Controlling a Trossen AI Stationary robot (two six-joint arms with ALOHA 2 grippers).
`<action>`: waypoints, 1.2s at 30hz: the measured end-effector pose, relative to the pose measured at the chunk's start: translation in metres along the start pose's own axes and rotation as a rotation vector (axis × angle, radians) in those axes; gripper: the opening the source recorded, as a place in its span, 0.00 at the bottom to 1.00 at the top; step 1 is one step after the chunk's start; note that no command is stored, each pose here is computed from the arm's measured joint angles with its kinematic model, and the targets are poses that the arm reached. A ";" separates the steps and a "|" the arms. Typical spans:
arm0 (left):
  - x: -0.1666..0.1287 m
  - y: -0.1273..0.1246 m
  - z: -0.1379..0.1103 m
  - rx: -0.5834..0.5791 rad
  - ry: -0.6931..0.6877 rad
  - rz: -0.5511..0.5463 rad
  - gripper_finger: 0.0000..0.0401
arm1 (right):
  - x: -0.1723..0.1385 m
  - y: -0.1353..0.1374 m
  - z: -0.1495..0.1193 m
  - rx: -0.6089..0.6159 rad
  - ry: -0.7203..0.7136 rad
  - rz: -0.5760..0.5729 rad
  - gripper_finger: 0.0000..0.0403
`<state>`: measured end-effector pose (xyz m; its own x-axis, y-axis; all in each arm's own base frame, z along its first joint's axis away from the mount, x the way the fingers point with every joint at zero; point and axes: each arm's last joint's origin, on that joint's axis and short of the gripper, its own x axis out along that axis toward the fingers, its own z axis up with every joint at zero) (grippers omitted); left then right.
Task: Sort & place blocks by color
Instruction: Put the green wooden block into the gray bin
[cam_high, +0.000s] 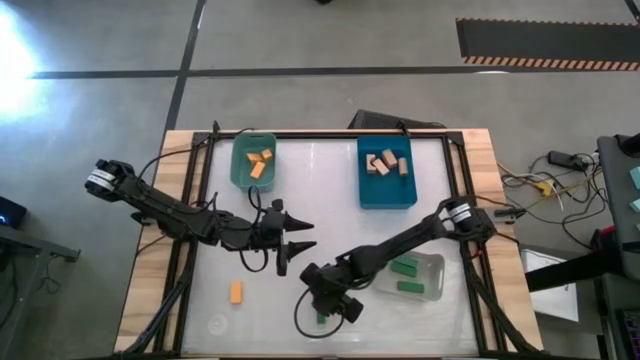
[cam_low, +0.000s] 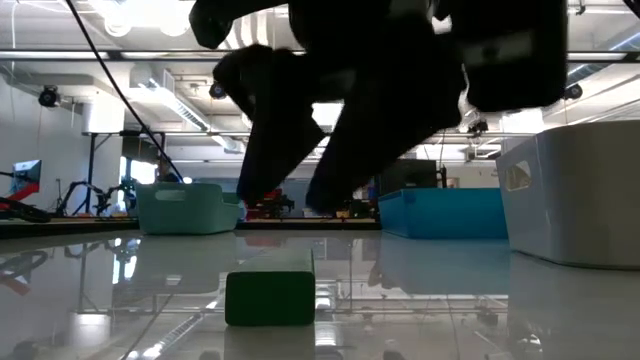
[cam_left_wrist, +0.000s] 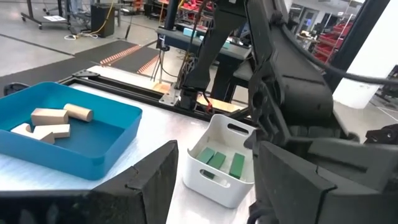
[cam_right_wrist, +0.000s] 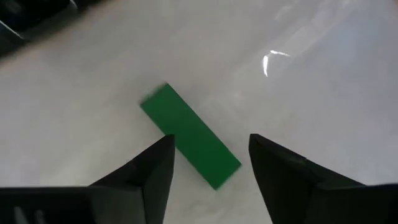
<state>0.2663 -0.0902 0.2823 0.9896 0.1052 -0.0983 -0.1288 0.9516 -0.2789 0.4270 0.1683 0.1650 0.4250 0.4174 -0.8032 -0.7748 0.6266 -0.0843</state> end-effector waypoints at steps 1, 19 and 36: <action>0.000 0.000 0.000 0.000 0.001 0.000 0.51 | 0.003 0.000 -0.002 -0.010 0.016 -0.012 0.50; 0.000 0.000 0.000 0.011 0.003 0.001 0.51 | 0.029 -0.001 -0.016 -0.122 0.029 0.038 0.57; 0.000 0.000 0.000 0.012 0.003 0.001 0.51 | 0.037 -0.012 -0.027 -0.069 -0.027 0.122 0.53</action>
<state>0.2663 -0.0900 0.2820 0.9892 0.1057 -0.1013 -0.1294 0.9548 -0.2675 0.4399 0.1584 0.1207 0.3372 0.5062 -0.7938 -0.8517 0.5233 -0.0281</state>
